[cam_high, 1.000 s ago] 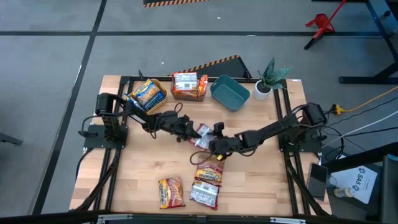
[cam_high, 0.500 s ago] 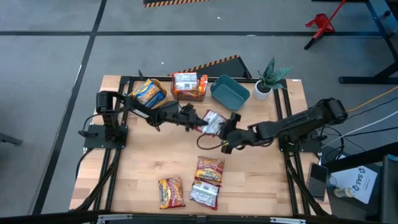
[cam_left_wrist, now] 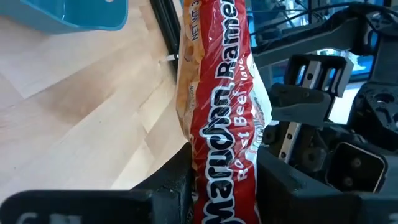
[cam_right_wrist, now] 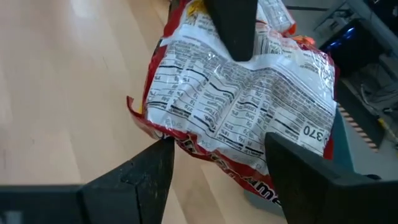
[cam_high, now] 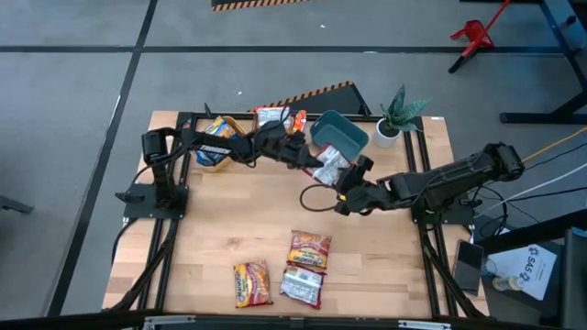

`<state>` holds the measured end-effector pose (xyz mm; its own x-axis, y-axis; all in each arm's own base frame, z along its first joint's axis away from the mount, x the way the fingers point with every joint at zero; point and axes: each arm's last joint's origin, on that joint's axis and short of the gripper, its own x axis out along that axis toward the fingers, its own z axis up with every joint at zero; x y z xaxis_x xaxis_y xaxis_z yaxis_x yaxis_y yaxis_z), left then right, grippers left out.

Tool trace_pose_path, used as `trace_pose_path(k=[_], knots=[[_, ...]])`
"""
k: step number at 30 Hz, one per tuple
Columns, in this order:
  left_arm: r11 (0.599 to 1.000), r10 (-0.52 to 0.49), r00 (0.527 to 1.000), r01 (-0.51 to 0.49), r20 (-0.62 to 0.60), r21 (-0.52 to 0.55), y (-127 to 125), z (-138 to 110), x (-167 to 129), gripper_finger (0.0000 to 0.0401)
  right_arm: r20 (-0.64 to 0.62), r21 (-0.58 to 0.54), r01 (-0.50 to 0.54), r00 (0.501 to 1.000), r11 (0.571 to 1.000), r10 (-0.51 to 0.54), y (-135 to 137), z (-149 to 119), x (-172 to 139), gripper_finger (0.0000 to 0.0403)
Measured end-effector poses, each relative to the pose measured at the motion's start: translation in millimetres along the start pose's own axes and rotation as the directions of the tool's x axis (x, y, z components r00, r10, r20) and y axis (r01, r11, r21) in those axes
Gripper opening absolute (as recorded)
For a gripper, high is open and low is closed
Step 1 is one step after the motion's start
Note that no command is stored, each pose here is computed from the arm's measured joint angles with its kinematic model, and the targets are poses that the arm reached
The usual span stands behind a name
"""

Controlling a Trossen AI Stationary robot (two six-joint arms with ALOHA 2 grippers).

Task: Sort Maruchan noodles
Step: Put the red noodle pack into the blue bin

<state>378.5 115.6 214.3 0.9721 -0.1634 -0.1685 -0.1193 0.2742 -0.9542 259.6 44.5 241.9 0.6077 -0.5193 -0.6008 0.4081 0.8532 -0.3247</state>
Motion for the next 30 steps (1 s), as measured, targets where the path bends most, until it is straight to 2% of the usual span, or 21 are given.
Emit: trace_pose_path(k=[4, 9, 12, 14, 17, 21, 24, 26, 28, 30], knots=[[1.0, 0.007, 1.0, -0.007, -0.011, -0.01, -3, 8, -2, 0.0109, -0.015, -0.062, 0.0, 1.0, 0.998, -0.001, 0, -2, 0, 0.0232], [0.999, -0.005, 1.0, 0.005, -0.01, -0.045, 1, 22, -9, 0.0109, -0.04, -0.095, -0.079, 0.996, 0.992, 0.075, 8, -6, -6, 0.0232], [0.998, -0.051, 0.997, 0.052, 0.05, -0.025, -7, 35, -16, 0.011, -0.079, -0.111, -0.145, 0.987, 0.983, 0.137, 16, -13, -9, 0.0232], [0.997, -0.076, 0.994, 0.077, 0.077, -0.006, -10, 45, -23, 0.011, -0.088, -0.091, -0.163, 0.984, 0.982, 0.155, 20, -15, -14, 0.0232], [0.999, -0.052, 0.993, 0.053, 0.103, -0.01, -4, 56, -28, 0.011, -0.111, -0.062, -0.158, 0.982, 0.986, 0.151, 23, -21, -20, 0.0232], [0.996, -0.068, 0.983, 0.058, 0.168, 0.063, -11, 74, -35, 0.011, -0.103, -0.016, -0.149, 0.984, 0.989, 0.146, 28, -25, -25, 0.0232], [0.993, -0.022, 0.983, 0.001, 0.182, 0.115, -18, 86, -38, 0.011, -0.129, 0.006, -0.132, 0.983, 0.991, 0.132, 29, -31, -29, 0.0232], [0.978, 0.032, 0.981, -0.071, 0.192, 0.198, -29, 95, -38, 0.0109, -0.149, 0.028, -0.115, 0.982, 0.993, 0.117, 29, -34, -30, 0.0232], [0.942, 0.127, 0.968, -0.185, 0.216, 0.278, -41, 103, -38, 0.0108, -0.159, 0.05, -0.1, 0.982, 0.994, 0.106, 29, -37, -32, 0.0232], [0.875, 0.244, 0.933, -0.328, 0.263, 0.355, -55, 108, -39, 0.0108, -0.161, 0.066, -0.088, 0.982, 0.994, 0.098, 29, -38, -33, 0.0232]])
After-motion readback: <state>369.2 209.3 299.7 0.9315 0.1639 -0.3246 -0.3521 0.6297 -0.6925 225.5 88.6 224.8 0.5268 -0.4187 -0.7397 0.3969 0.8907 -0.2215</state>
